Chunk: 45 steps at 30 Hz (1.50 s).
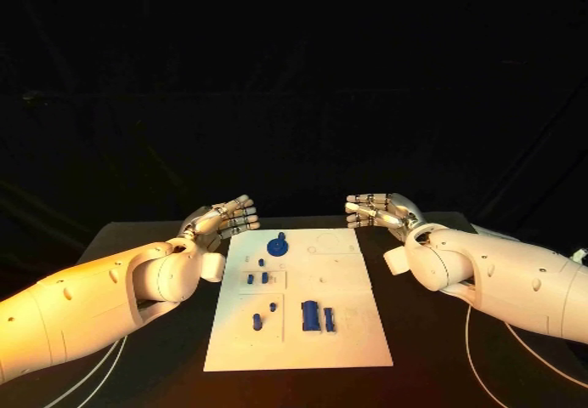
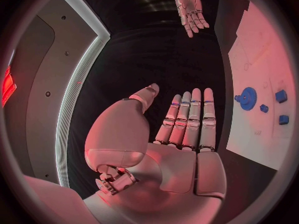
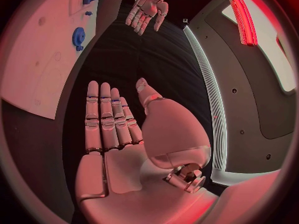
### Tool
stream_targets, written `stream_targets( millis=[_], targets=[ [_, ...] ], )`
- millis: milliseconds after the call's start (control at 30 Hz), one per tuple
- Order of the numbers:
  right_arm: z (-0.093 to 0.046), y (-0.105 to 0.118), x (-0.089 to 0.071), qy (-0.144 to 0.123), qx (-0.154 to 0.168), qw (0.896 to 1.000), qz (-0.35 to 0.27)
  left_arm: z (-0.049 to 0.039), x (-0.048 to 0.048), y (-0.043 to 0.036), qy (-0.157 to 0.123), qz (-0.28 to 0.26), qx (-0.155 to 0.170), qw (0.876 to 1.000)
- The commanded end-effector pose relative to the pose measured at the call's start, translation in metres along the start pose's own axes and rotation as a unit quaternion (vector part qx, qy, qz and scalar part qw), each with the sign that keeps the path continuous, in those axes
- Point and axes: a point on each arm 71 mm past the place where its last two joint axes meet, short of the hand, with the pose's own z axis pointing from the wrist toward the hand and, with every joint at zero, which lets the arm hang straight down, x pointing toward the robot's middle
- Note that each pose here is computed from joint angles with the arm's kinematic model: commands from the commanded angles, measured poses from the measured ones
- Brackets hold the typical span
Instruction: Assemble the parts on the task board
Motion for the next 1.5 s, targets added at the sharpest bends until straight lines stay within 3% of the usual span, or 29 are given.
stream_targets(
  millis=[33,367,567,767,1500],
  targets=[
    [-0.003,0.003,0.007,-0.018,-0.010,1.000,0.013,-0.0020,0.0044,0.0005,-0.014,0.011,0.009,1.000],
    [-0.026,0.014,0.042,-0.090,-0.031,0.993,0.073,-0.0166,0.0260,0.0021,-0.079,0.068,0.052,0.993],
    [-0.036,0.019,0.054,-0.116,-0.031,0.989,0.089,-0.0255,0.0368,0.0013,-0.110,0.096,0.077,0.986],
    [-0.038,0.019,0.056,-0.120,-0.030,0.988,0.091,-0.0289,0.0408,0.0008,-0.120,0.106,0.086,0.983],
    [-0.038,0.019,0.056,-0.120,-0.030,0.988,0.091,-0.0290,0.0409,0.0008,-0.121,0.106,0.086,0.983]
  ],
)
